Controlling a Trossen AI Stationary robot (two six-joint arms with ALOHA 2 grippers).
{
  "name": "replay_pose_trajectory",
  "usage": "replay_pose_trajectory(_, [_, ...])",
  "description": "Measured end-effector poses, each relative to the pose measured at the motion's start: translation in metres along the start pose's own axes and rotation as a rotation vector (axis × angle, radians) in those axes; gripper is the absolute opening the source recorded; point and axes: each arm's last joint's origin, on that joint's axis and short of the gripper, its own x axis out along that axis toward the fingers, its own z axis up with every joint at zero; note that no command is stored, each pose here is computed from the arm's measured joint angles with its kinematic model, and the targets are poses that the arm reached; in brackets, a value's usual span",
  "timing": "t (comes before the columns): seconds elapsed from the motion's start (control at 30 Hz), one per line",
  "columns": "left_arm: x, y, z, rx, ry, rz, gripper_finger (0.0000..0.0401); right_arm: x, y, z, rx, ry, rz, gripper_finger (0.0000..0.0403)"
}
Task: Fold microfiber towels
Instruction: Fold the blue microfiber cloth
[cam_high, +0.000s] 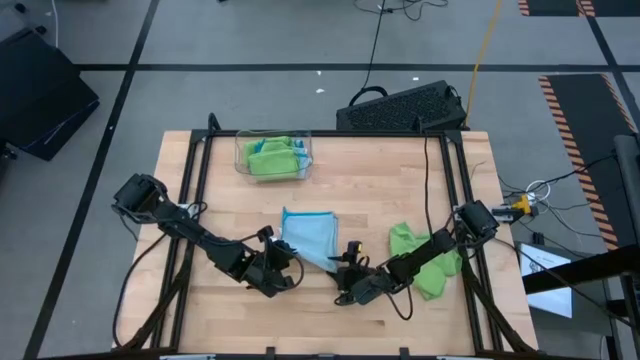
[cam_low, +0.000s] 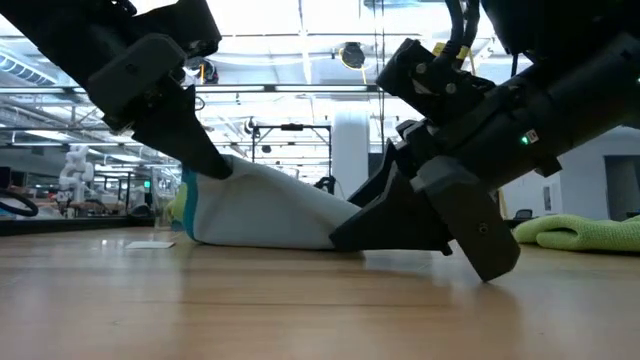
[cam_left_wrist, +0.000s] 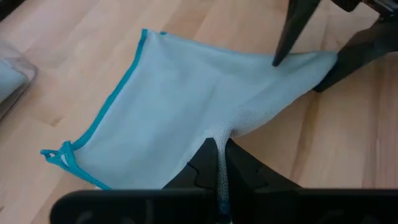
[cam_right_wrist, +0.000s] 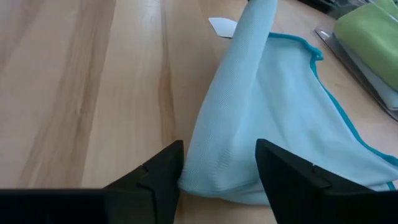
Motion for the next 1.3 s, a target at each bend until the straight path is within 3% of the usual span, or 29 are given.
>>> replay_pose_trajectory(0.17, [0.000, 0.000, 0.000, -0.005, -0.001, 0.002, 0.0011, 0.000, -0.001, 0.000, 0.003, 0.000, -0.039, 0.0150])
replay_pose_trajectory(0.5, [-0.001, -0.001, -0.001, 0.003, 0.019, -0.025, 0.0012, -0.003, -0.001, 0.002, -0.005, 0.000, -0.009, 0.0009])
replay_pose_trajectory(0.6, [-0.005, -0.007, -0.004, 0.022, 0.047, -0.082, 0.0007, -0.008, -0.002, 0.009, 0.014, -0.006, 0.091, 0.0013])
replay_pose_trajectory(0.77, [-0.016, -0.020, -0.012, 0.038, 0.083, -0.201, 0.0022, -0.019, -0.011, 0.031, 0.124, -0.017, 0.389, 0.0022])
replay_pose_trajectory(0.87, [-0.022, -0.025, -0.016, 0.058, 0.084, -0.227, 0.0014, -0.024, -0.020, 0.042, 0.194, -0.013, 0.509, 0.0015])
replay_pose_trajectory(0.97, [-0.024, -0.026, -0.017, 0.076, 0.061, -0.213, 0.0007, -0.027, -0.030, 0.049, 0.221, -0.007, 0.541, 0.0010])
replay_pose_trajectory(1.17, [-0.019, -0.021, -0.013, 0.087, 0.047, -0.175, 0.0023, -0.028, -0.051, 0.053, 0.252, 0.049, 0.474, 0.0014])
replay_pose_trajectory(1.3, [-0.021, -0.027, -0.012, 0.086, 0.065, -0.270, 0.0008, -0.028, -0.052, 0.051, 0.311, 0.103, 0.532, 0.0016])
